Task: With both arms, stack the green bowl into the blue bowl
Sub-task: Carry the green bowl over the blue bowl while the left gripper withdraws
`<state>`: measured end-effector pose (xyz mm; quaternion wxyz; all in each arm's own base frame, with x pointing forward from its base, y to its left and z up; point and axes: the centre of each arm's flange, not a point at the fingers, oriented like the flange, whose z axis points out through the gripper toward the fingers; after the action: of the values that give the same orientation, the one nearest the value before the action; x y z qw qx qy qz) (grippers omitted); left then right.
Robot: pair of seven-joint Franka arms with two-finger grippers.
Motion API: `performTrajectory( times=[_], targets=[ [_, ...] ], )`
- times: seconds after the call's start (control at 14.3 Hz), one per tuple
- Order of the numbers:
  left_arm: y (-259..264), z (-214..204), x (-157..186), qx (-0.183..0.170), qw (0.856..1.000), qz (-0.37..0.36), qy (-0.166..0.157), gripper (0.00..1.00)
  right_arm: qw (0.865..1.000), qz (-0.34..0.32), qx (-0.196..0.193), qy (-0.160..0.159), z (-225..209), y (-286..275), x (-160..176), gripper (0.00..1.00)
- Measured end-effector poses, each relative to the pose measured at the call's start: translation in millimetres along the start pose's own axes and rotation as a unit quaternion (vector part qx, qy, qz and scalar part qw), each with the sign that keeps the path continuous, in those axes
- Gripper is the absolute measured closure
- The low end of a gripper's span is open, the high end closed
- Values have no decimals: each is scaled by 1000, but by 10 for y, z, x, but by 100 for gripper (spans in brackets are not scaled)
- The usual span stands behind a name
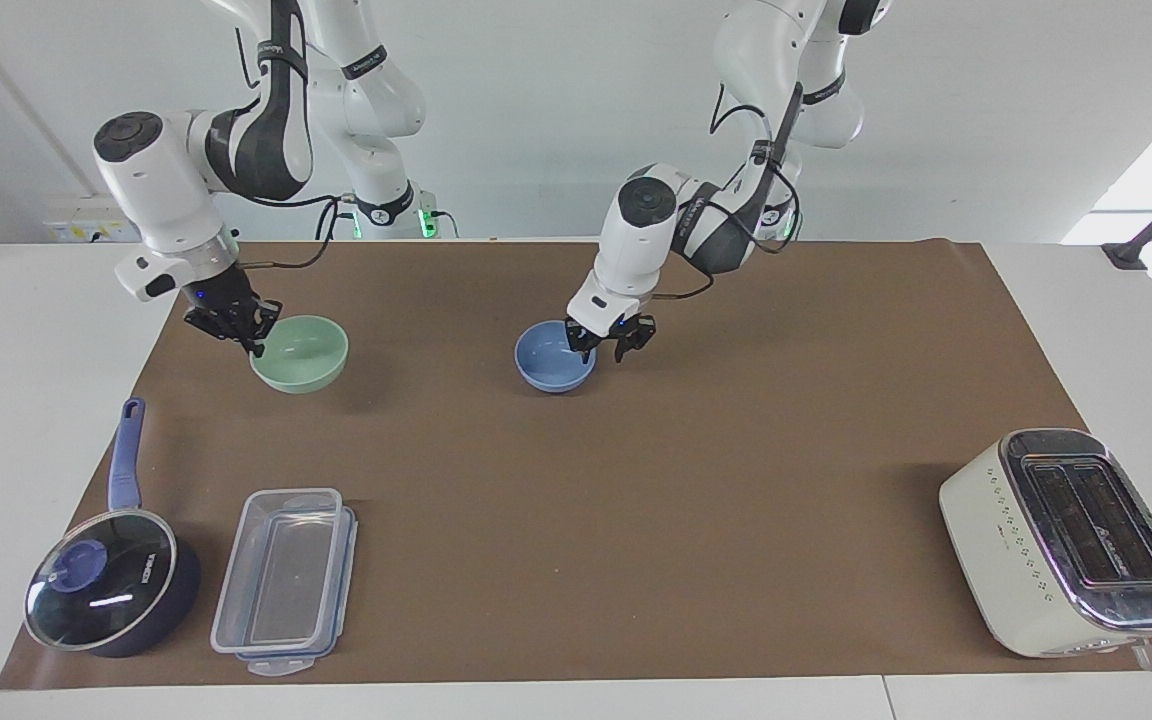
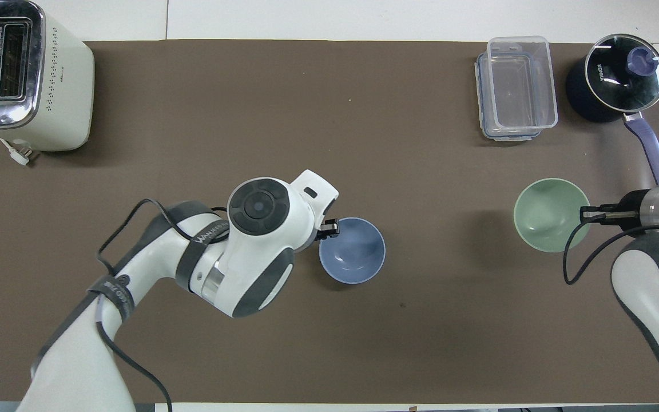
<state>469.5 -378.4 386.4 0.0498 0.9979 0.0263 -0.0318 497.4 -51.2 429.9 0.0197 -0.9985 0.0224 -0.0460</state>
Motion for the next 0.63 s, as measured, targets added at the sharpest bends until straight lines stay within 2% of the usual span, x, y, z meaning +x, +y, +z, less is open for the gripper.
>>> performTrajectory(
  times=[0.14, 0.21, 0.35, 0.63],
  targets=[
    [-396, -556, 322, 3, 1000, -21, -4, 5, 1000, 18, 16, 4, 9, -461, 20, 96],
    [-646, -820, 483, 4, 1000, -28, -5, 0, 999, 28, 22, 7, 11, -730, 16, 96],
    [-1266, -1227, 790, 6, 1000, -27, -14, 0, 998, 55, 32, 13, 12, -1373, -50, 96],
    [-2547, -1617, 1157, 22, 999, 18, -29, 0, 996, 71, 52, 20, 134, -2492, -331, 96]
  ],
)
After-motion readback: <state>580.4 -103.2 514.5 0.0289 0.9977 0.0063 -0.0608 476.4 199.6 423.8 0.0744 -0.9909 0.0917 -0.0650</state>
